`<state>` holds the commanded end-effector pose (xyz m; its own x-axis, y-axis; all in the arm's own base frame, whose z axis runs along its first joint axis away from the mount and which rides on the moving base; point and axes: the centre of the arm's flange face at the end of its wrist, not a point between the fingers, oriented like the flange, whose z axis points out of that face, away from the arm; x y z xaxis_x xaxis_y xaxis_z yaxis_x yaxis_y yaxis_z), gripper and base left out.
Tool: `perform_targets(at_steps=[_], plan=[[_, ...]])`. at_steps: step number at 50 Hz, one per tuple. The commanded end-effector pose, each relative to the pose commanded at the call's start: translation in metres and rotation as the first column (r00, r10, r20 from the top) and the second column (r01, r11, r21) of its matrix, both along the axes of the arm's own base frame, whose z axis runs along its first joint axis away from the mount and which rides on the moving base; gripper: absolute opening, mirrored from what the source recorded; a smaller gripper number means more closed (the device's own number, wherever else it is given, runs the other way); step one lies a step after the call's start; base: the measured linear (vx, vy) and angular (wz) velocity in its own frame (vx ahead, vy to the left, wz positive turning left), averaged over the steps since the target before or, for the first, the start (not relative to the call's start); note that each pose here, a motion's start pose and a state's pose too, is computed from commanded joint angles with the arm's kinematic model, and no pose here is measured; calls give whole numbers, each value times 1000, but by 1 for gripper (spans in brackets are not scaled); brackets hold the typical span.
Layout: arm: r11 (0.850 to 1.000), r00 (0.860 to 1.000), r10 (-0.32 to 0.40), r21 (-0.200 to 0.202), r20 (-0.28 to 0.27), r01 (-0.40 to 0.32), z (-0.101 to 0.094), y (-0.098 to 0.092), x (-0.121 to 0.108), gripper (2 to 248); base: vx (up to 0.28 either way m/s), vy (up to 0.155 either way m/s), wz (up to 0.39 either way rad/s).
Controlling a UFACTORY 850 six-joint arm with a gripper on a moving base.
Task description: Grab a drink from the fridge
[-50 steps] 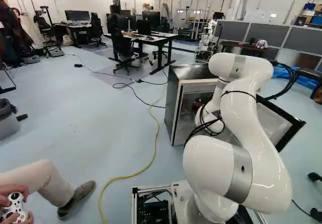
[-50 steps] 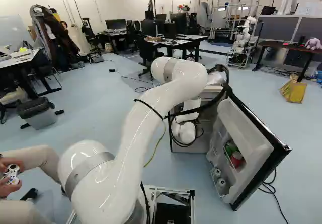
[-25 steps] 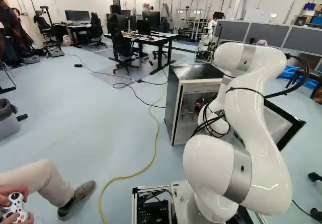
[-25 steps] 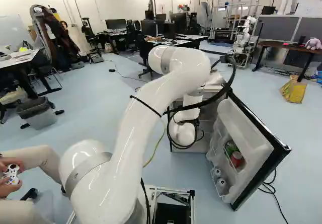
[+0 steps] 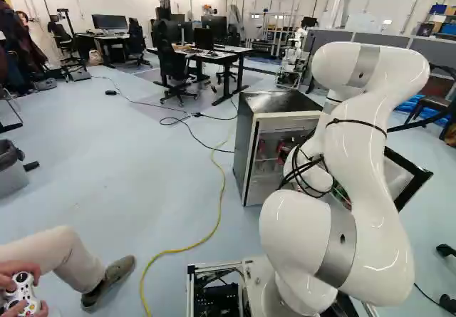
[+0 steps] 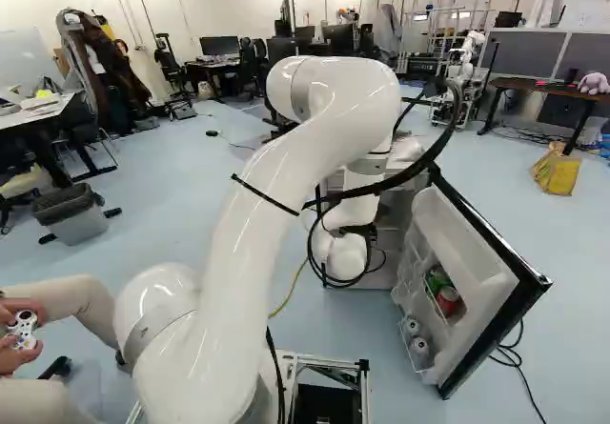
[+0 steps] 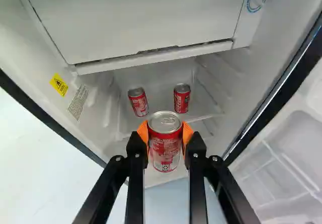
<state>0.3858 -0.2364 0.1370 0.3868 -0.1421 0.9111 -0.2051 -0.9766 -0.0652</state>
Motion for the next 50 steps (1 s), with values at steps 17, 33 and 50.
perform_targets(at_steps=[17, 33, 50], plan=[[1000, 1000, -16, 2, -3, 16, 27, 10, -26, 86, 0, 0, 0], [1000, 1000, -21, -4, 5, 21, 49, 20, -41, 86, 0, 0, 0], [1000, 1000, -17, -17, 23, 18, 71, 29, -51, 86, 0, 0, 0]])
